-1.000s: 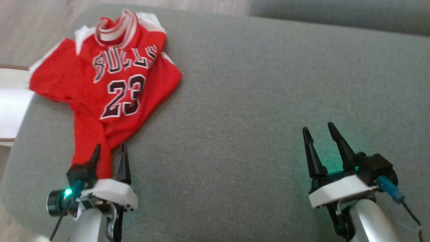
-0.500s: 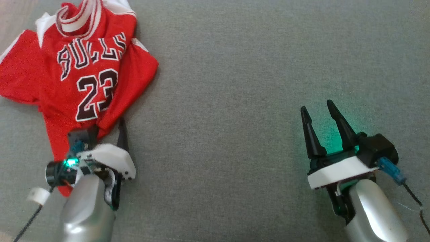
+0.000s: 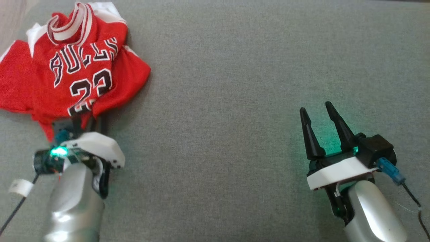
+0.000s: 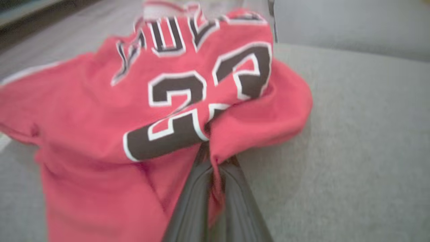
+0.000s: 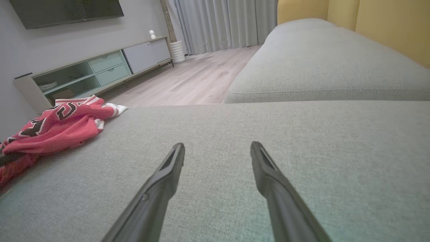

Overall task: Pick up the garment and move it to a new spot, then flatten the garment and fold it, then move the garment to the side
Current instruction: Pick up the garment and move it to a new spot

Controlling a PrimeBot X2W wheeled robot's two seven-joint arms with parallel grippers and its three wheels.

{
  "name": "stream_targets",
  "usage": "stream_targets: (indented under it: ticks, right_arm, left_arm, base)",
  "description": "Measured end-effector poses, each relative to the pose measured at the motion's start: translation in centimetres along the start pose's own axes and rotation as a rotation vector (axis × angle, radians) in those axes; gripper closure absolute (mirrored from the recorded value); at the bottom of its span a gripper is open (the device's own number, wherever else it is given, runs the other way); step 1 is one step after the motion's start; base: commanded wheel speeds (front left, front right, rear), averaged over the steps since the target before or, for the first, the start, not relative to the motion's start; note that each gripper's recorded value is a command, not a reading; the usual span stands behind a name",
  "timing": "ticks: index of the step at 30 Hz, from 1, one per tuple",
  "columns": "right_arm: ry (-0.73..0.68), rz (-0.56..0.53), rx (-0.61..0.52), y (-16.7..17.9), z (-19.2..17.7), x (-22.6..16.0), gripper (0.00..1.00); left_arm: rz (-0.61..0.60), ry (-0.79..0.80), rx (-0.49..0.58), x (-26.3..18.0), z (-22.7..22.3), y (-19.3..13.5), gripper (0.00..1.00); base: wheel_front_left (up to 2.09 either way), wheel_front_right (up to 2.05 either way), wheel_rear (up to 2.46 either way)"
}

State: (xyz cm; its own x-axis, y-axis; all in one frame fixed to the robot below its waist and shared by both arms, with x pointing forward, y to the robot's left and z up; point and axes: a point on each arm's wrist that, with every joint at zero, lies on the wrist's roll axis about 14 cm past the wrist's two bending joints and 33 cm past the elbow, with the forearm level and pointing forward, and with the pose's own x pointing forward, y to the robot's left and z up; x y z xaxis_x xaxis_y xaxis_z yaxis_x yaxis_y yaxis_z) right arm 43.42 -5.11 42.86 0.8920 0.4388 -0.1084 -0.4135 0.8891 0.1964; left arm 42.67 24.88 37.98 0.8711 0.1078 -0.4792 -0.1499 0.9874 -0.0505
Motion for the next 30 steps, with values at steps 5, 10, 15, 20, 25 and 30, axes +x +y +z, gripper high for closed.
stream_targets:
  ticks: [5,10,15,20,25,30]
  right_arm:
    - [-0.023,-0.001,-0.006,0.4,1.0,-0.6,0.00]
    - [-0.038,-0.005,-0.009,1.0,1.7,-1.7,0.00]
    - [-0.078,-0.024,-0.012,1.0,3.1,-2.6,0.00]
    - [-0.089,-0.071,-0.009,0.0,3.5,-4.3,0.00]
    - [-0.115,-0.144,-0.010,-1.6,4.2,-6.6,0.00]
    - [-0.161,-0.228,-0.014,-3.6,5.5,-9.0,0.00]
  left_arm:
    - [-0.023,-0.222,0.027,-1.0,7.7,0.0,1.00]
    - [-0.081,-0.440,0.072,-4.3,16.6,-1.6,1.00]
    - [-0.206,-0.625,0.114,-9.2,24.2,-5.9,1.00]
    - [-0.373,-0.711,0.147,-13.1,27.4,-11.1,1.00]
    - [-0.615,-0.747,0.145,-17.2,28.4,-17.8,1.00]
    - [-0.904,-0.703,0.090,-20.7,27.0,-24.9,1.00]
  base:
    - [0.00,0.00,0.00]
    - [0.00,0.00,0.00]
    - [0.00,0.00,0.00]
    - [0.00,0.00,0.00]
    - [0.00,0.00,0.00]
    - [0.00,0.00,0.00]
